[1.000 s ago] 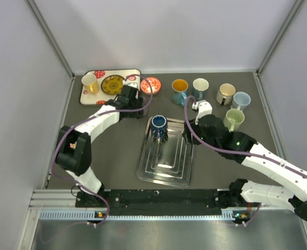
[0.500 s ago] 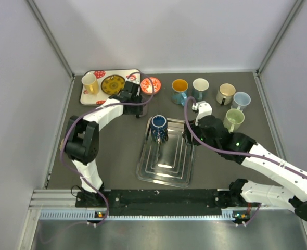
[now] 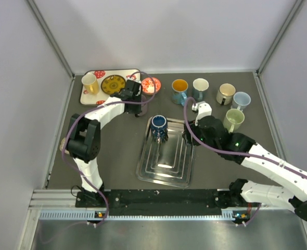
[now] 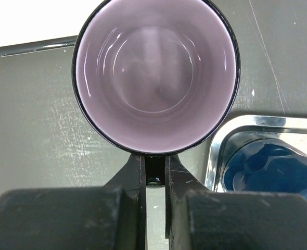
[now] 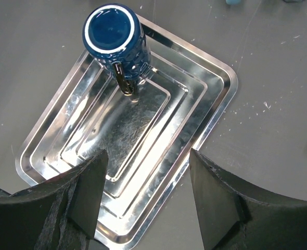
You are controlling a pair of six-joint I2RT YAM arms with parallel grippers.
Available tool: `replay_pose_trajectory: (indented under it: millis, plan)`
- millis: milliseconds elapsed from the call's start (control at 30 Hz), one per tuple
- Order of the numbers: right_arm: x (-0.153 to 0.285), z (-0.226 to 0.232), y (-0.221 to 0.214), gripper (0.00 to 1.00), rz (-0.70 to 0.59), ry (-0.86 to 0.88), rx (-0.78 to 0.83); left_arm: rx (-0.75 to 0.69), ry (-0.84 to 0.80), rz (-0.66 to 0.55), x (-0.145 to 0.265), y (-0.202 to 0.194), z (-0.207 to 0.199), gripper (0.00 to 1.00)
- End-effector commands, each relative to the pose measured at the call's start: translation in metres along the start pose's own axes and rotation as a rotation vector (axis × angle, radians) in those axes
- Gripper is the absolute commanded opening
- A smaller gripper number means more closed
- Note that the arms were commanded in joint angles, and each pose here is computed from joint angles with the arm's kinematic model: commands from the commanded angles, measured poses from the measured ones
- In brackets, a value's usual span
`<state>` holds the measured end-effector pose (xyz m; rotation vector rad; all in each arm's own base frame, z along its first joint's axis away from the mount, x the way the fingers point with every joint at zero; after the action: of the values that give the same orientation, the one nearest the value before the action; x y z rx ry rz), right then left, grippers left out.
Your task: Turn the mug right side up
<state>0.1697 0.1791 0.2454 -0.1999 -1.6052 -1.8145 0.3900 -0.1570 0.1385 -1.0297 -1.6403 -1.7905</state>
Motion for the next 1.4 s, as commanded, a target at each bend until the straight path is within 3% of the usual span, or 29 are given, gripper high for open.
replay_pose_trajectory:
  millis: [0, 167, 433, 467, 533, 567, 600, 667, 833, 1067, 1367]
  plan:
    - [0.002, 0.003, 0.009, 0.64, -0.051, 0.008, -0.014, -0.009, 0.021, -0.015, 0.003, 0.007, 0.004, 0.00]
    - [0.004, 0.004, 0.011, 0.64, -0.061, 0.013, -0.029, 0.025, 0.022, -0.110, 0.050, 0.017, 0.008, 0.00]
    - [0.009, 0.019, 0.017, 0.64, -0.090, 0.126, -0.128, 0.102, -0.142, -0.356, 0.170, 0.018, 0.000, 0.00]
    - [0.009, 0.026, 0.023, 0.64, -0.124, 0.178, -0.169, 0.105, -0.214, -0.362, 0.177, 0.010, -0.006, 0.00]
    - [0.010, 0.037, 0.015, 0.64, -0.115, 0.303, -0.207, 0.151, -0.332, -0.494, 0.216, 0.013, -0.012, 0.00]
    - [0.022, 0.053, 0.026, 0.64, -0.163, 0.465, -0.260, 0.151, -0.424, -0.492, 0.220, 0.002, -0.020, 0.00]
    - [0.023, 0.057, 0.021, 0.65, -0.151, 0.522, -0.279, 0.155, -0.502, -0.613, 0.245, 0.008, -0.023, 0.00]
    - [0.039, 0.076, 0.028, 0.70, -0.134, 0.711, -0.300, 0.196, -0.675, -0.629, 0.259, -0.005, -0.036, 0.00]
    - [0.062, 0.092, 0.042, 0.73, -0.185, 0.920, -0.369, 0.257, -1.059, -0.760, 0.318, -0.010, -0.056, 0.00]
    - [0.070, 0.086, 0.042, 0.75, -0.259, 1.015, -0.485, 0.284, -1.317, -0.816, 0.346, -0.033, -0.065, 0.00]
    - [0.071, 0.092, 0.050, 0.75, -0.297, 1.064, -0.475, 0.260, -1.421, -0.769, 0.353, -0.042, -0.077, 0.00]
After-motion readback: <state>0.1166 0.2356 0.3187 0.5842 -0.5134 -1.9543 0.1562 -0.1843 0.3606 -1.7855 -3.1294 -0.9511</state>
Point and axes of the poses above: each gripper's point midway between its finger pads, its own x axis back along the fingers, its own z axis along the line the jaws close on, y = z × x, the point moved 7 cm from there along x, back along the fingers, and after that the axes turned 7 degrees about -x, right-handed, at the moved point
